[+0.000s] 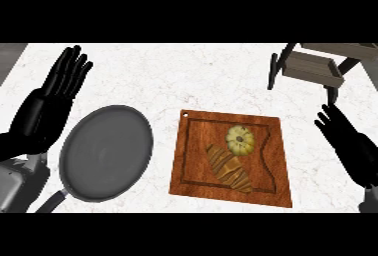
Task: Pick the squash from the cutting board and place it in the tiered basket
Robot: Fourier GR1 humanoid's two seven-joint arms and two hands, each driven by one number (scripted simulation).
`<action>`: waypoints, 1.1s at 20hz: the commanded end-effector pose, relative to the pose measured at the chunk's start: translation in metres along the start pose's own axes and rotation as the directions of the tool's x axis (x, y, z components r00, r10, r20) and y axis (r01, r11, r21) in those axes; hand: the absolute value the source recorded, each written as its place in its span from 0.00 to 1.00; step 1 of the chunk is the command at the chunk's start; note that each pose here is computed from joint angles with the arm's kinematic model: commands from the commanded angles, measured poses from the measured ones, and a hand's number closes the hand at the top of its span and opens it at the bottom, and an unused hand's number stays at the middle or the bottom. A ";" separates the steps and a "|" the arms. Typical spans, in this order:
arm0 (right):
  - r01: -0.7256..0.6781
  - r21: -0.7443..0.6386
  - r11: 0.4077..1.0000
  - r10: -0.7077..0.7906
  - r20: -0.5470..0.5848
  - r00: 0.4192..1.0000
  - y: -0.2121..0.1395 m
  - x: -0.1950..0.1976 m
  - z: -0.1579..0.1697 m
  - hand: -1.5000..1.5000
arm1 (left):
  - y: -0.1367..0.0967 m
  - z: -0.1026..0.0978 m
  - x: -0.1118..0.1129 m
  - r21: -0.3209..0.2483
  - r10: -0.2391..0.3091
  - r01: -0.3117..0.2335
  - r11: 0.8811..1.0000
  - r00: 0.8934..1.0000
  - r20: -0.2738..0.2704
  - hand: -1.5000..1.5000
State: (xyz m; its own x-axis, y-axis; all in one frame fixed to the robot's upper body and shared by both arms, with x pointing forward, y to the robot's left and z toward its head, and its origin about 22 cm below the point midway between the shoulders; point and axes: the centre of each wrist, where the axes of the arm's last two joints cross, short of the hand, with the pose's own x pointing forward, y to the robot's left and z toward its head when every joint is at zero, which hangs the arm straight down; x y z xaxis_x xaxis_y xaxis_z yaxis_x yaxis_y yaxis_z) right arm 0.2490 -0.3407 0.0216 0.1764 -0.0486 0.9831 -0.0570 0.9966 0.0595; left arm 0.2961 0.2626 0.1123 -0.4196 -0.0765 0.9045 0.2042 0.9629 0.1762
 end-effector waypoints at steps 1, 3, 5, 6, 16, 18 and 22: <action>0.071 0.096 0.993 -0.068 -0.033 0.997 0.005 -0.006 -0.017 1.00 | 0.006 0.009 -0.006 0.033 -0.015 0.020 0.999 0.989 -0.145 0.50; 0.131 0.242 0.961 -0.124 -0.046 0.991 0.023 -0.013 -0.027 1.00 | 0.026 0.049 -0.048 0.114 -0.026 0.072 0.991 0.932 -0.362 0.50; 0.202 0.364 0.909 -0.188 -0.076 0.979 0.048 -0.022 -0.035 1.00 | 0.033 0.080 -0.070 0.140 -0.021 0.117 0.983 0.835 -0.549 0.50; 0.219 0.428 0.877 -0.200 -0.090 0.976 0.057 -0.023 -0.038 1.00 | 0.044 0.097 -0.080 0.166 -0.023 0.161 0.973 0.782 -0.623 0.50; -0.677 0.206 0.706 0.631 0.252 0.734 0.036 0.045 -0.038 0.00 | 0.044 0.130 -0.095 0.205 0.027 0.173 0.963 0.696 -0.717 0.50; -0.795 0.203 0.572 0.766 0.213 0.606 0.033 0.053 -0.039 0.00 | 0.044 0.131 -0.094 0.209 0.027 0.177 0.962 0.699 -0.715 0.50; -0.843 0.310 0.439 0.846 0.174 0.505 0.068 0.087 -0.064 0.00 | 0.052 0.126 -0.092 0.215 0.033 0.175 0.961 0.698 -0.716 0.50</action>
State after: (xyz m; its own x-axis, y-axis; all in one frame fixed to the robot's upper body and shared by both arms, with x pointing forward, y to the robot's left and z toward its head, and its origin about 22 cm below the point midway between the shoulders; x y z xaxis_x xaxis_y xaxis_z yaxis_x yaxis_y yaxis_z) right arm 0.3052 -0.2859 0.0753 -0.1326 0.6666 0.7336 -0.4259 0.6300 -0.6494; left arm 0.2334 0.3461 -0.0128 0.3430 -0.2089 0.9158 -0.0627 0.9677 0.2442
